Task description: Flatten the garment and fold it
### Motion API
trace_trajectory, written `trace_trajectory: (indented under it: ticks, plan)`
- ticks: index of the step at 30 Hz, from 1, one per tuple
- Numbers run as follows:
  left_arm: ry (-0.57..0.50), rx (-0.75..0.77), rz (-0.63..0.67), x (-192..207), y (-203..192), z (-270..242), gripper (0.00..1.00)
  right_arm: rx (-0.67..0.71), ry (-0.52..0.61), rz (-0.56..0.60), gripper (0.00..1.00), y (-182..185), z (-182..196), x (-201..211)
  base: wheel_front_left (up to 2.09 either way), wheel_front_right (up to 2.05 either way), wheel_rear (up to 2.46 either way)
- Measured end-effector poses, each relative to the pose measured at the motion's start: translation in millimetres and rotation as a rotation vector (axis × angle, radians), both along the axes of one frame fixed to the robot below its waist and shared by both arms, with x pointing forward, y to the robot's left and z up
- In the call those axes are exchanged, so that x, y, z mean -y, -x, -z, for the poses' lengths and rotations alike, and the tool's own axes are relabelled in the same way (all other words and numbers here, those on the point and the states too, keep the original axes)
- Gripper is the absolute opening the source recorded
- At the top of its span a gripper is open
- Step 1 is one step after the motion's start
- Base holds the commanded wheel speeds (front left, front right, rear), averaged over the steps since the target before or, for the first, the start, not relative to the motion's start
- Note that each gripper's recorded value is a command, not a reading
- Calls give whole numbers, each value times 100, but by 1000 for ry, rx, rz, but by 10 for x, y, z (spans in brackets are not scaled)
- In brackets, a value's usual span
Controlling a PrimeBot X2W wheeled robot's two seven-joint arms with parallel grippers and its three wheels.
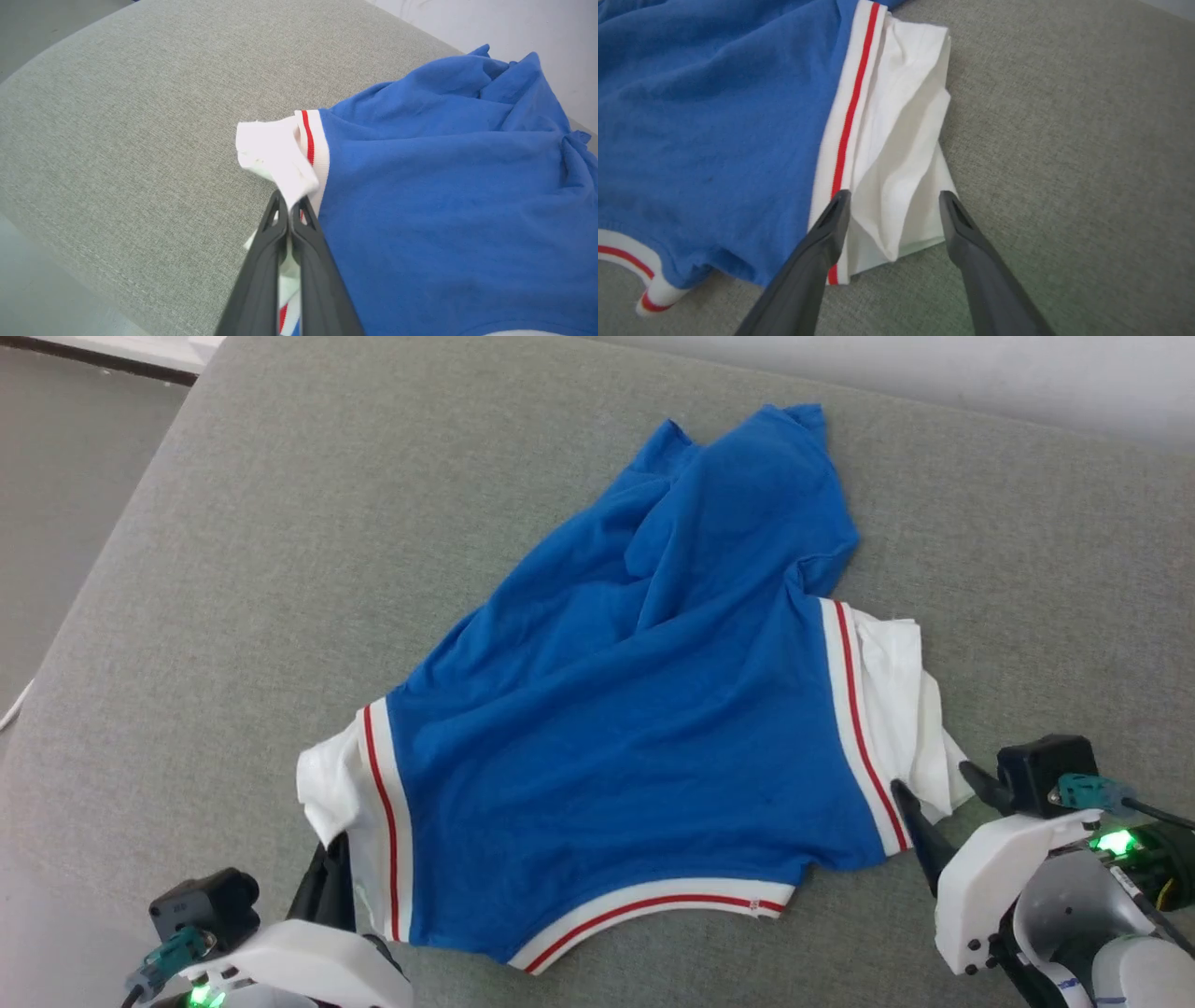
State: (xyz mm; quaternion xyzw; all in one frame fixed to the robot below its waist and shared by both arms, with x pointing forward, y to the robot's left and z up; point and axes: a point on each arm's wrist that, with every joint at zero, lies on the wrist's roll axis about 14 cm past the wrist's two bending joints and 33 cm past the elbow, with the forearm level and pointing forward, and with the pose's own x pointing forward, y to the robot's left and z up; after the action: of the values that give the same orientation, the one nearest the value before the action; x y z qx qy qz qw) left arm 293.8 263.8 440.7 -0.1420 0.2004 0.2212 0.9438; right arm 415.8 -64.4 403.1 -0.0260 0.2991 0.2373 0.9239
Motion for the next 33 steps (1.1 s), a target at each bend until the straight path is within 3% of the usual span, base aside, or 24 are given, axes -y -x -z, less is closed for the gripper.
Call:
trace_trajectory:
  ticks: [10, 11, 13, 18, 24, 33]
  plan:
    - [10, -6, 6, 29, -13, 21, 0, -66, 33, -41, 99, 64, 191, -96, 0, 0, 0]
    - [11, -7, 7, 34, -12, 25, 0, -65, 40, -41, 46, 57, 197, -92, 0, 0, 0]
    - [14, -8, 8, 46, -13, 31, 0, -45, 54, -36, 0, 33, 194, -68, 0, 0, 0]
    - [27, -3, 14, 89, -31, 39, 0, 1, 43, 27, 0, -48, 134, 49, 0, 0, 0]
    - [35, 67, 21, 101, -102, -102, 0, 140, -33, 143, 0, -217, -198, 258, 0, 0, 0]
    - [52, 366, 117, 196, -438, -946, 0, 439, -242, 297, 0, -403, -1270, 563, 0, 0, 0]
